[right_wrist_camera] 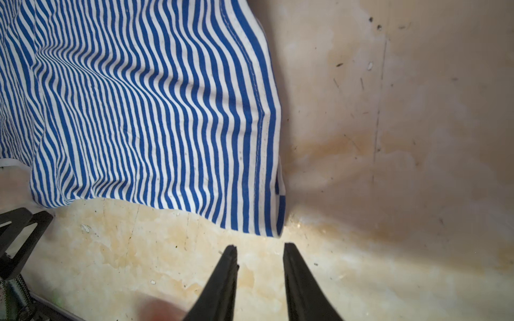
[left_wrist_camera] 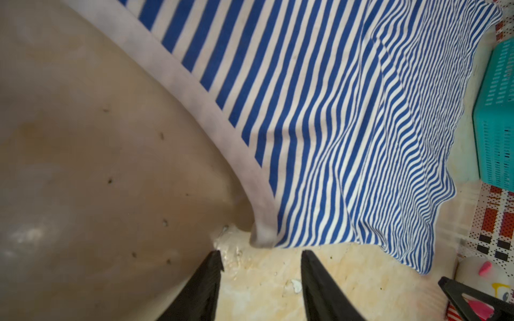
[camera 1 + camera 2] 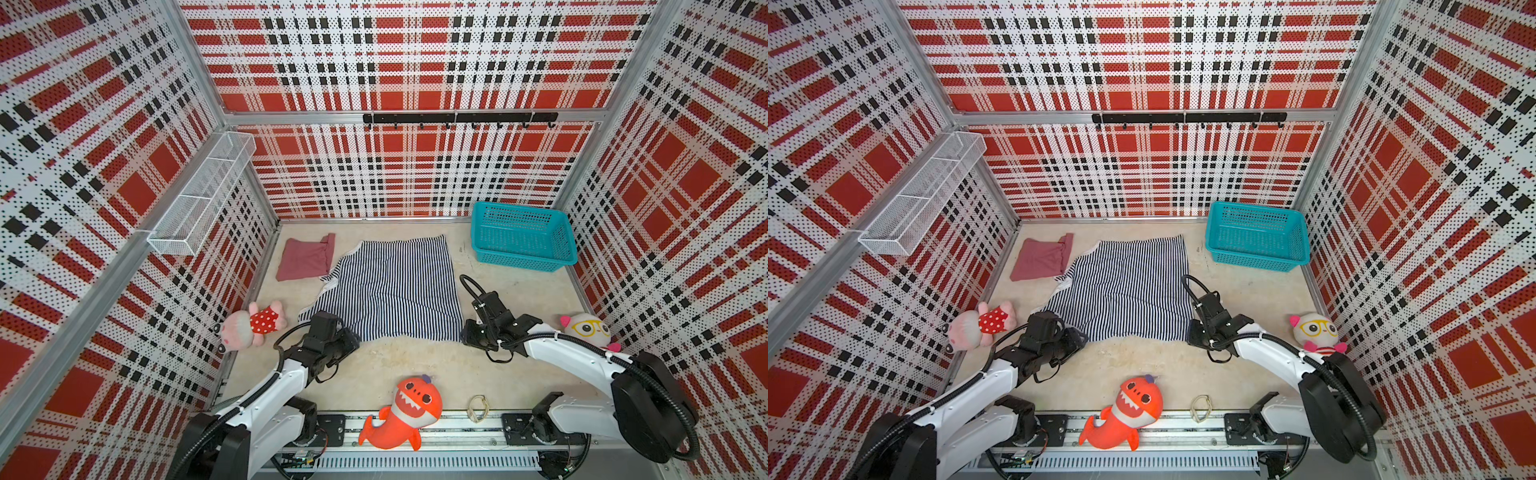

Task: Fold and stack tank tops
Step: Smooth out the tank top at the center of the table.

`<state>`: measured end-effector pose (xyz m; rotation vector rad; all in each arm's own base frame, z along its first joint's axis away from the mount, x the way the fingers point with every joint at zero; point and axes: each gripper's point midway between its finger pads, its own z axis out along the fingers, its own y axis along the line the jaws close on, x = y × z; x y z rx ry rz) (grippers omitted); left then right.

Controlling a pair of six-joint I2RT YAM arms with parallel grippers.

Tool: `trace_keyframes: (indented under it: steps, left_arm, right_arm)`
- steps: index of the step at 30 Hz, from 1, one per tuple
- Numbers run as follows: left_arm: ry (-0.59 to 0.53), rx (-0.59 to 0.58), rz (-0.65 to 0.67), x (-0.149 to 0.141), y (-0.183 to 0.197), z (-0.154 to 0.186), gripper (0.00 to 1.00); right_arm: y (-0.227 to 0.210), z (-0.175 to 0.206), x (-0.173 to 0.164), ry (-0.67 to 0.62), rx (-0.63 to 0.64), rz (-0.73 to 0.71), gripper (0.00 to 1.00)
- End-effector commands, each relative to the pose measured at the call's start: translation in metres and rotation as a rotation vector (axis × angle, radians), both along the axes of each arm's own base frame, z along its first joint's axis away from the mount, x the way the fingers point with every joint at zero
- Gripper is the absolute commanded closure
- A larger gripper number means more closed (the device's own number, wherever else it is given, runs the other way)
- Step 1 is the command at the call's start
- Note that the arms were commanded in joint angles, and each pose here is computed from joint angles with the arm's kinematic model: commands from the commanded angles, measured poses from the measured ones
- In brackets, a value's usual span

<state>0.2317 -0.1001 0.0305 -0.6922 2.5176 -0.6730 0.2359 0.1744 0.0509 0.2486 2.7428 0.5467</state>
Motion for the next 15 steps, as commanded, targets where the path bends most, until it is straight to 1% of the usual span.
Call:
trace_keyframes:
  steps: [1,7,15]
  left_arm:
    - [-0.023,0.001,0.006,0.007,-0.001,0.001,0.52]
    - [-0.006,-0.01,-0.007,0.007,-0.004,-0.004,0.62]
    - [-0.003,0.001,-0.009,0.008,-0.003,-0.007,0.71]
  right_arm:
    - [0.003,0.005,0.001,-0.007,0.011,0.009,0.68]
    - [0.007,-0.001,-0.001,0.007,0.024,0.016,0.69]
    - [0.011,-0.007,0.005,0.01,0.029,0.007,0.66]
